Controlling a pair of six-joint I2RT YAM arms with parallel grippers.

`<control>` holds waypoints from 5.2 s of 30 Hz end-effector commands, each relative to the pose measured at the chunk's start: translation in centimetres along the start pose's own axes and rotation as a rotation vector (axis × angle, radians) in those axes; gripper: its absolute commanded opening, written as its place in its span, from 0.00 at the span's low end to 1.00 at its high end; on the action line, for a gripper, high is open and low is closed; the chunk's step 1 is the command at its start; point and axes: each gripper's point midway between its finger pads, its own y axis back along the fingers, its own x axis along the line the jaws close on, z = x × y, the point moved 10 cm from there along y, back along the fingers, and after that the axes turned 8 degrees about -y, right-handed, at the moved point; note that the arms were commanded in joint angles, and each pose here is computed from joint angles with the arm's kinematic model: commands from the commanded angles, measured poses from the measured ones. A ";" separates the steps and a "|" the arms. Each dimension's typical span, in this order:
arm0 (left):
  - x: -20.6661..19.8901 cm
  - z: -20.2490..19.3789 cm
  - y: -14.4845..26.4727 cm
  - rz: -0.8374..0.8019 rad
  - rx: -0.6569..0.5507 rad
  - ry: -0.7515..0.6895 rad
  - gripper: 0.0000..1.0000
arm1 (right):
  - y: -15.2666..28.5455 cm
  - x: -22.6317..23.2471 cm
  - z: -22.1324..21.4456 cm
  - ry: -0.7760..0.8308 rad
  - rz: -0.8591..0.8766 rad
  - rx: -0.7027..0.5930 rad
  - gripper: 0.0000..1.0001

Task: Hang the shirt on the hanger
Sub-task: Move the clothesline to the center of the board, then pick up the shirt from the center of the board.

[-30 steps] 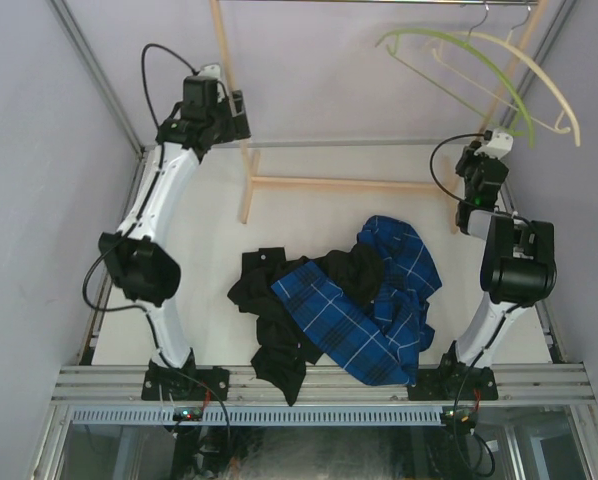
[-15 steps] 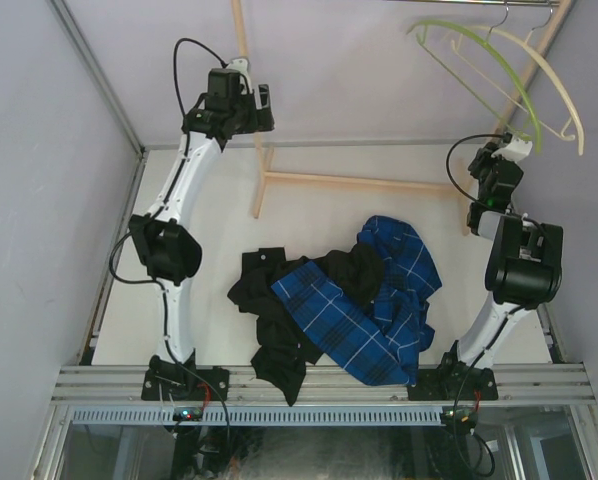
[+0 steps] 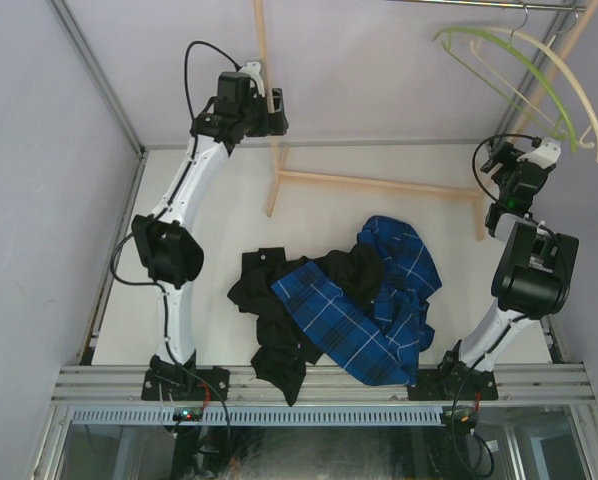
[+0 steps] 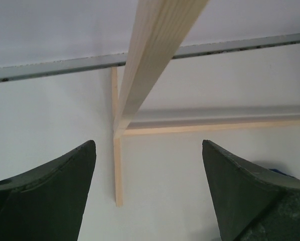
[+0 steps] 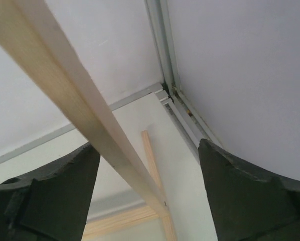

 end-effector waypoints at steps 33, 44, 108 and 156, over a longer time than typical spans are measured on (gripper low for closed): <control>4.8 -11.1 26.0 0.184 -0.096 0.242 1.00 | 20.4 2.5 -0.4 -0.401 -0.113 0.329 1.00; 5.4 -16.6 27.0 0.215 -0.027 0.281 0.97 | 31.3 5.1 -3.0 -0.233 -0.093 0.722 0.97; -3.7 -20.3 26.5 -0.044 -0.079 0.122 1.00 | 40.8 13.5 29.8 -0.223 0.601 -0.032 0.00; -1.4 -24.8 21.3 0.165 0.290 0.168 0.00 | 39.4 11.8 12.5 -0.096 0.455 0.284 0.00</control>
